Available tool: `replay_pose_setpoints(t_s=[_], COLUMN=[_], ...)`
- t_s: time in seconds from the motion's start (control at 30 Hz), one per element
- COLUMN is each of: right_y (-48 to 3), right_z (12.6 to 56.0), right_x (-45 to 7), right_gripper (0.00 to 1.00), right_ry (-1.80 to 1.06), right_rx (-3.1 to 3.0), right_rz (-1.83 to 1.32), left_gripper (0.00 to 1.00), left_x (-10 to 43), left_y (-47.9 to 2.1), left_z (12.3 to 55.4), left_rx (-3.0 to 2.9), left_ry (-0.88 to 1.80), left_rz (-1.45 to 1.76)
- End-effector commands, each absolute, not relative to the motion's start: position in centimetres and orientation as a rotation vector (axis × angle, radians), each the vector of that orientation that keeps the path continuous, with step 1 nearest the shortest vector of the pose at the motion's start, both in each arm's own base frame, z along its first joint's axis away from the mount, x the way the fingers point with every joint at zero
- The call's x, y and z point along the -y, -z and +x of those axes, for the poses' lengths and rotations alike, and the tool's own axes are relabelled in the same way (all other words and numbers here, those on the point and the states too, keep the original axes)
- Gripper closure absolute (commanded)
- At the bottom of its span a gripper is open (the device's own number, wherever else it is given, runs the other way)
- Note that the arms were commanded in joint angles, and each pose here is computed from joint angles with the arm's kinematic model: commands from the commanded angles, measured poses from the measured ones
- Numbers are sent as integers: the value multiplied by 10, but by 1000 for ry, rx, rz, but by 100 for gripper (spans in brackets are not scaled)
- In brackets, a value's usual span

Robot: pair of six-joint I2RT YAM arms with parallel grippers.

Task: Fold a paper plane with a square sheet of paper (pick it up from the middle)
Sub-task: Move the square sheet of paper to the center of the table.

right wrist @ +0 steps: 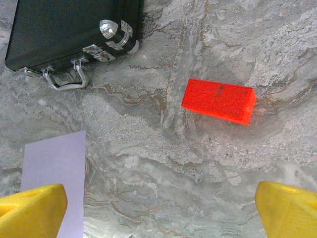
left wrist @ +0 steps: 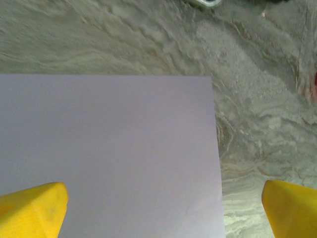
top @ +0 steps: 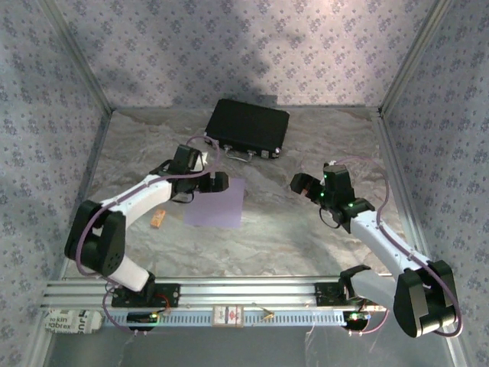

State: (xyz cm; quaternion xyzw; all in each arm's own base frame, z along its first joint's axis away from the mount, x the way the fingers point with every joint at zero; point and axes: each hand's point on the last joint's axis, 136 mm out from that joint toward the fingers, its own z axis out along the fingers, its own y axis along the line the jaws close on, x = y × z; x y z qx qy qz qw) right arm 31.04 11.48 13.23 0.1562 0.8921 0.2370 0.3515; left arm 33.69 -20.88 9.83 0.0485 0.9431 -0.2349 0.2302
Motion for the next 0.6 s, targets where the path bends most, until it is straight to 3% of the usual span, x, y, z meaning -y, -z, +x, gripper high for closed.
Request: replay_pose_setpoints(t_s=[0.0,0.57], right_y=[-131,-124], right_z=[305,292], right_x=[-114,-110], right_gripper=[1,1], right_ry=[-601,-582], right_rx=[-2305,-2305], right_rz=[429,444], left_gripper=[0,2], left_x=[226,230], left_y=[-95,-29], left_z=[332,310], left_rx=[-2648,-2900], left_ry=[755,721], left_rz=[191,13])
